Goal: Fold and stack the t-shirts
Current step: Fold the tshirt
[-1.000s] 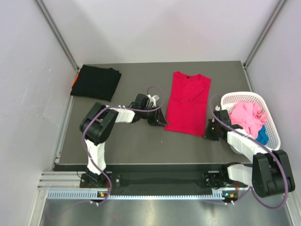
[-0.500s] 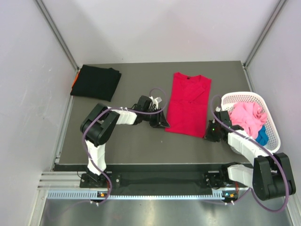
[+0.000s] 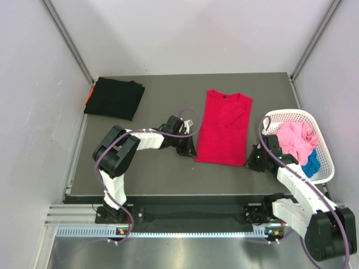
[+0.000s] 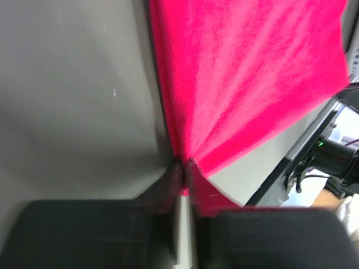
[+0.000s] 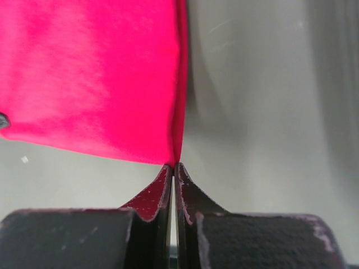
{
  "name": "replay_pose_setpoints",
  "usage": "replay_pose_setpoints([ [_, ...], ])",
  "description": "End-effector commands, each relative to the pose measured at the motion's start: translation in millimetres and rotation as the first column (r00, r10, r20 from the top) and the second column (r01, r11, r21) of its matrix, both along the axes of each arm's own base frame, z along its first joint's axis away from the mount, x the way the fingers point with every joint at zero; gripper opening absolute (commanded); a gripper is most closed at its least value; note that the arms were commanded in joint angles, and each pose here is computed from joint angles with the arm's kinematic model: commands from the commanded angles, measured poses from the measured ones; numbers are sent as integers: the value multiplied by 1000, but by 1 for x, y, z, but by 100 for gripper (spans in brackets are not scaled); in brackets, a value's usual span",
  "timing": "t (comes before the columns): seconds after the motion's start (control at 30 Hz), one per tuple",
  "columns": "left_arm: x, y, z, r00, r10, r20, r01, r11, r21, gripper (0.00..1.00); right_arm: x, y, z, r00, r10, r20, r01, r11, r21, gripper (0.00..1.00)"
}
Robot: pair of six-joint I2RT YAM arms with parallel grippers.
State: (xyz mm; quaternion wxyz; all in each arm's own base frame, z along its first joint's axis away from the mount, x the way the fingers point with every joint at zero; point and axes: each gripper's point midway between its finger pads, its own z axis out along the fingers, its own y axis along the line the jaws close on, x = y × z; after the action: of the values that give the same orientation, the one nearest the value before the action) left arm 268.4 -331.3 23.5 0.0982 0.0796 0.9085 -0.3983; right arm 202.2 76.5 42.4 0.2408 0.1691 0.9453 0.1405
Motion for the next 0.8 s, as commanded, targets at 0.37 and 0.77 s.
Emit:
replay_pose_setpoints([
  [0.37, -37, 18, 41, 999, 26, 44, -26, 1000, 15, 50, -48, 11, -3, 999, -16, -34, 19, 997, 77, 0],
  [0.77, -52, 12, 6, 994, 103, -37, -104, 994, -13, 47, -50, 12, -6, 1000, -5, -23, 7, 997, 82, 0],
])
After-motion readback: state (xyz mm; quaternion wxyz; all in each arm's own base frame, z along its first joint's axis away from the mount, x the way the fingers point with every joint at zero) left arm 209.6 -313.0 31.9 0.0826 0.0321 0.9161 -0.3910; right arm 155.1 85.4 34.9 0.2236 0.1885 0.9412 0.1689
